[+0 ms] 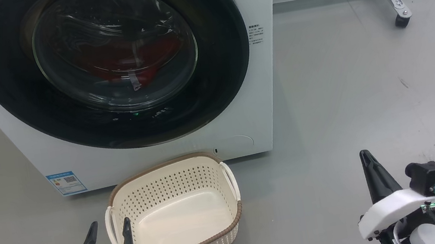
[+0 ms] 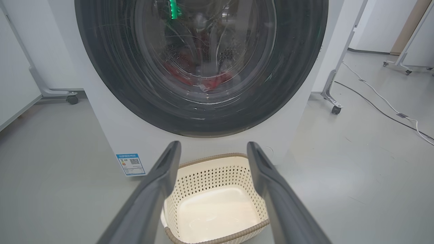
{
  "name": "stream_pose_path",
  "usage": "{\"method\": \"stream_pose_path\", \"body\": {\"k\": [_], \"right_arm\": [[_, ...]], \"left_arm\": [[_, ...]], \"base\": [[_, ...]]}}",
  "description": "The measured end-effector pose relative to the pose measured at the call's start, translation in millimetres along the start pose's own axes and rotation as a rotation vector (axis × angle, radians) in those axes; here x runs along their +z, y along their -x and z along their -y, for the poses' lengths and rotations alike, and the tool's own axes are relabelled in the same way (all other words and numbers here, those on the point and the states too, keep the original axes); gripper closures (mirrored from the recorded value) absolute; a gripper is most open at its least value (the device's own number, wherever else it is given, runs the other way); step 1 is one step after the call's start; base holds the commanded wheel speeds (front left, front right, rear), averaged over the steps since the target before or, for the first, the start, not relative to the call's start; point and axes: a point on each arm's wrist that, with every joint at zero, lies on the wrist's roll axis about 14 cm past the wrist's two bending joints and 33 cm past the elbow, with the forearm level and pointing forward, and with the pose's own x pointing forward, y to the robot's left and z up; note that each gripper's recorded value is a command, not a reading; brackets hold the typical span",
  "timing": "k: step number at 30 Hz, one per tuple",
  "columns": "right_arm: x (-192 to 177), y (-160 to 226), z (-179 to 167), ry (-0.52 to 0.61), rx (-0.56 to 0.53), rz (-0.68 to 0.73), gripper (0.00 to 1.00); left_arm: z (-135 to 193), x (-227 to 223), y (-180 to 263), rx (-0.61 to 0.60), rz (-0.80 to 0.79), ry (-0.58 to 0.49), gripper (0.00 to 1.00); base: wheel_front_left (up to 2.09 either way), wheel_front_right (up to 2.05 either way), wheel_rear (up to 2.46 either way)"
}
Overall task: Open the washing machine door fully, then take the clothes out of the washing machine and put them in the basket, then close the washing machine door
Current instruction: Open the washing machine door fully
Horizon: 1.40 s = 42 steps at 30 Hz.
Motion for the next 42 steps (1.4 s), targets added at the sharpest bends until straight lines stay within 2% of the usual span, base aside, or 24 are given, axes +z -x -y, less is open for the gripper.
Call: {"method": "stream_pose_path", "body": {"k": [10,17,20,21,24,26,32,42], "right_arm": [[2.6,-3.4,19.7,-0.331,-0.092,0.042,1.00],[15.1,-24.3,38.5,-0.627,-0.153,0.089,1.00],[22.6,-38.9,38.1,-0.783,-0.147,0.101,1.00],[22.6,-38.9,38.1,-0.783,-0.147,0.101,1.00],[36.3,-63.3,31.2,-0.950,-0.105,0.112,1.00],[42.4,-74.6,29.6,-1.020,-0.088,0.118,1.00],[60.3,-109.1,24.6,-1.147,-0.026,0.126,1.00],[69.1,-167.1,-3.4,-1.166,0.114,0.026,1.00]], "left_arm": [[-2.2,-0.8,-2.1,0.008,-0.003,0.006,0.00],[-0.5,2.3,-13.3,0.004,0.004,0.014,0.00],[0.6,4.3,-19.5,0.002,0.009,0.016,0.00],[0.6,4.3,-19.5,0.002,0.009,0.016,0.00],[-0.7,3.4,-26.6,0.006,0.005,0.022,0.00],[-1.0,3.7,-31.0,0.006,0.007,0.019,0.00],[-3.3,4.4,-45.5,0.009,0.008,0.022,0.00],[-10.5,6.0,-72.9,0.016,0.019,0.026,0.00]], "base": [[0.00,0.00,0.00],[0.00,0.00,0.00],[0.00,0.00,0.00],[0.00,0.00,0.00],[0.00,0.00,0.00],[0.00,0.00,0.00],[0.00,0.00,0.00],[0.00,0.00,0.00]]}}
